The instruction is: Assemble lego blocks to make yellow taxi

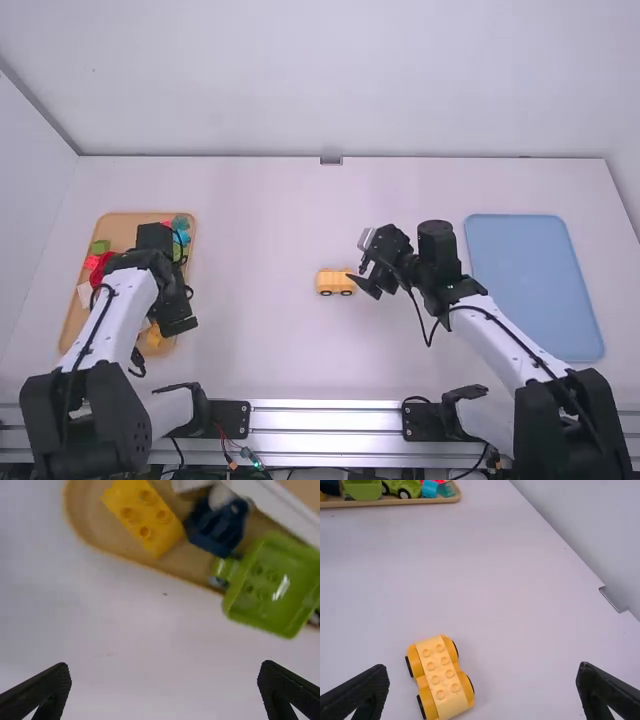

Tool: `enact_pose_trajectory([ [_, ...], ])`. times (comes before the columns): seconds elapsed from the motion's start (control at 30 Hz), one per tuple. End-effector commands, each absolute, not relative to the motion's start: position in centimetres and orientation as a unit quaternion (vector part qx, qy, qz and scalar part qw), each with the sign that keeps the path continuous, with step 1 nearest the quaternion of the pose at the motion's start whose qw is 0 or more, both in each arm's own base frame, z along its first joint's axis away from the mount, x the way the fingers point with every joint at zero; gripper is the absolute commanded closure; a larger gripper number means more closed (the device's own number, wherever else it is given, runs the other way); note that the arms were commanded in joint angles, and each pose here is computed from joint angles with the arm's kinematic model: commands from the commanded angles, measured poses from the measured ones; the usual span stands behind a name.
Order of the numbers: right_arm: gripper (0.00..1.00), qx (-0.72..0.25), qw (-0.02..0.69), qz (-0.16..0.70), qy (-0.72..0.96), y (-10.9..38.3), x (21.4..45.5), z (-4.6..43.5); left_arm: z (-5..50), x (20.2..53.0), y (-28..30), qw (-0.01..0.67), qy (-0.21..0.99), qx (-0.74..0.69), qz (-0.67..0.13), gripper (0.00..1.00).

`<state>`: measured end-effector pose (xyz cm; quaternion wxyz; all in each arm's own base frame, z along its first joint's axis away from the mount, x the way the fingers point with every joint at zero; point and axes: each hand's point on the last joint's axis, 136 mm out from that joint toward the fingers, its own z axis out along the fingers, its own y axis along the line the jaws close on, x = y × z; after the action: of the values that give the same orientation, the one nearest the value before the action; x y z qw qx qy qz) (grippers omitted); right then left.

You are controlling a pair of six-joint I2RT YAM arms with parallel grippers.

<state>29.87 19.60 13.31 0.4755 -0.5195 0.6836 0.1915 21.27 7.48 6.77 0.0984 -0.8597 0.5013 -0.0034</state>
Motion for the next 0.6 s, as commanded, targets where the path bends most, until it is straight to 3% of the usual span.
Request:
enact_pose_trajectory([
  [0.0,0.02,-0.511,0.476,0.201,0.687,19.8,29.6,13.5,7.5,20.8,9.4,0.145,0.373,-0.916,0.006,0.01],
  [0.37,0.01,-0.504,0.486,0.202,0.685,19.9,29.9,14.0,8.5,20.4,12.1,0.216,0.364,-0.905,0.05,0.01],
  [0.47,0.02,-0.502,0.488,0.204,0.684,20.0,30.0,14.2,8.5,20.6,12.5,0.219,0.35,-0.91,0.044,0.26],
  [0.57,0.01,-0.488,0.492,0.213,0.689,20.2,30.1,14.6,8.2,19.9,12.4,0.199,0.341,-0.918,0.044,0.19],
])
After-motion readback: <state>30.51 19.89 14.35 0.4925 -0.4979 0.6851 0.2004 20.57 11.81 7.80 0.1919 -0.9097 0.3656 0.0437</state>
